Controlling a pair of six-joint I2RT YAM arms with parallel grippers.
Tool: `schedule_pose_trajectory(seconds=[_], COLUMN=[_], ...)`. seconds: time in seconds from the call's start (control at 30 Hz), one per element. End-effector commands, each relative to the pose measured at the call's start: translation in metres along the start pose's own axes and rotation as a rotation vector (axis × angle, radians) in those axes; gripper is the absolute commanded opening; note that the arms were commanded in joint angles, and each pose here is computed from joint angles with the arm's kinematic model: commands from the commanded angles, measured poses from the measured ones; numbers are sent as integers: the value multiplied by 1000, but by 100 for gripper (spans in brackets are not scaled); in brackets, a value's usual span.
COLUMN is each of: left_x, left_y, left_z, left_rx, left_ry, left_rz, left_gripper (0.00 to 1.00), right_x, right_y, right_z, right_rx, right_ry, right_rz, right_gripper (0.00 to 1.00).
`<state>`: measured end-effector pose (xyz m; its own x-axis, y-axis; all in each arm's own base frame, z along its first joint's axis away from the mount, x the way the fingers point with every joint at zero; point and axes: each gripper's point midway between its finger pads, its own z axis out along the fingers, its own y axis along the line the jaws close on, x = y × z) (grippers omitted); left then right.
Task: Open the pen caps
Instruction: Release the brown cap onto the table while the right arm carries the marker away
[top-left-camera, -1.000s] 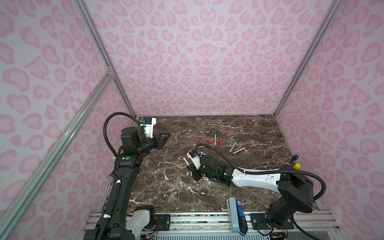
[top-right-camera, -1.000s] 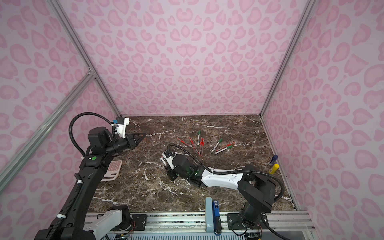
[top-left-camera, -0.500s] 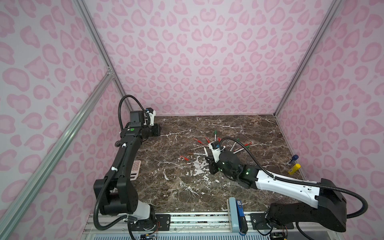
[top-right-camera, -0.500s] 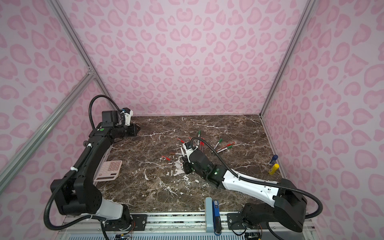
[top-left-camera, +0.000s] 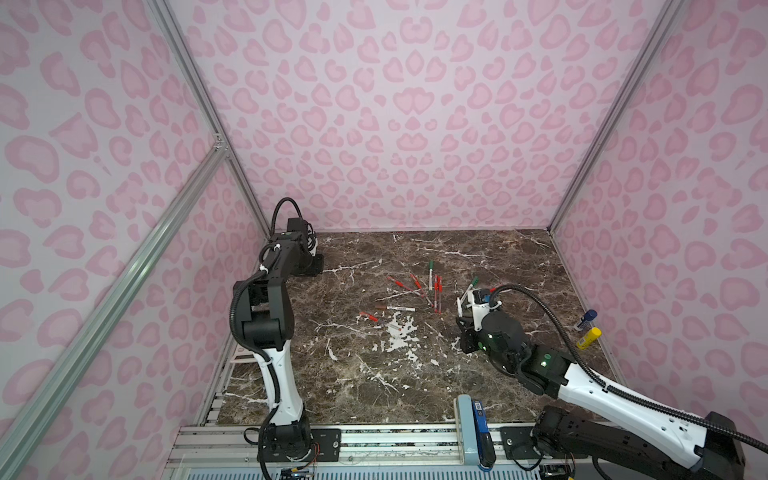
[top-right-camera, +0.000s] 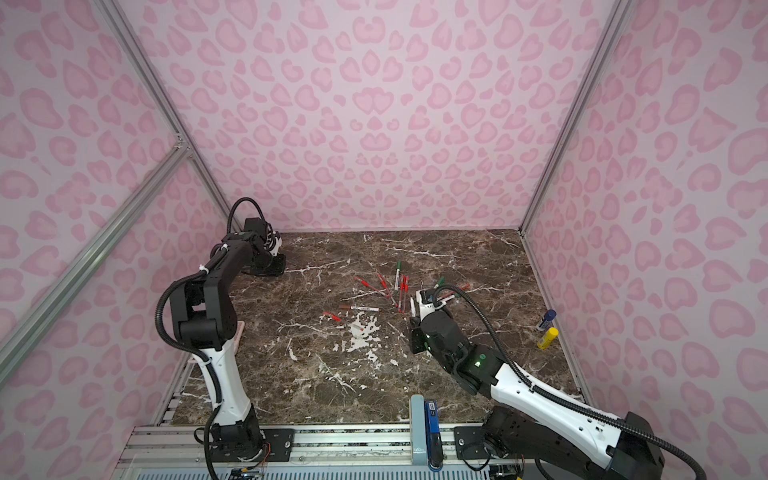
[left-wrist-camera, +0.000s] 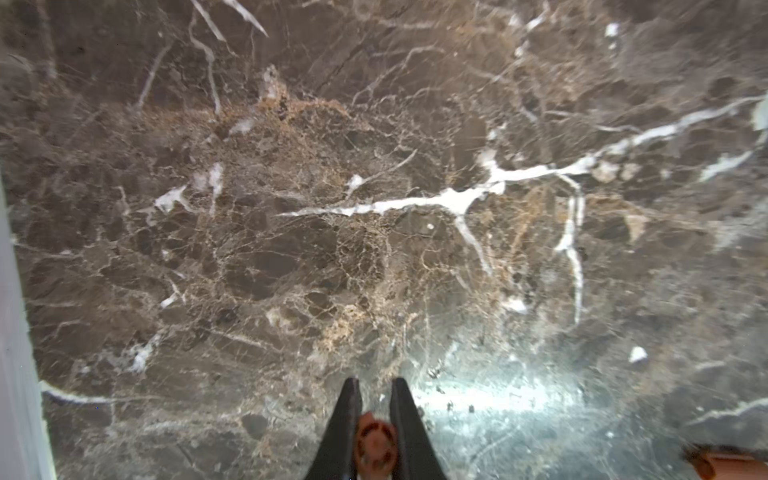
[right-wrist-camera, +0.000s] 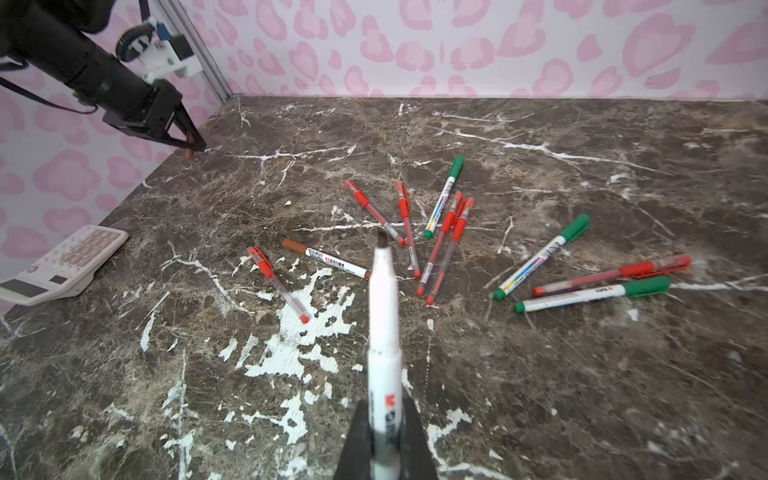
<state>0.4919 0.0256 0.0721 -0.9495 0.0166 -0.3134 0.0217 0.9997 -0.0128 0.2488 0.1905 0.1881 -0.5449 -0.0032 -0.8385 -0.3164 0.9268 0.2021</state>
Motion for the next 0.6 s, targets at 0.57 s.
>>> schedule_pose_trajectory(seconds=[0.57], left_x=[28], left_y=[16], left_z=[63], left_rx=[-58], left_ry=[193], left_rz=[6], left_gripper=[22], right_x=[4], right_y=[-32], right_z=[-17], right_rx=[59], right_ry=[-28], right_rz=[72], right_gripper=[0])
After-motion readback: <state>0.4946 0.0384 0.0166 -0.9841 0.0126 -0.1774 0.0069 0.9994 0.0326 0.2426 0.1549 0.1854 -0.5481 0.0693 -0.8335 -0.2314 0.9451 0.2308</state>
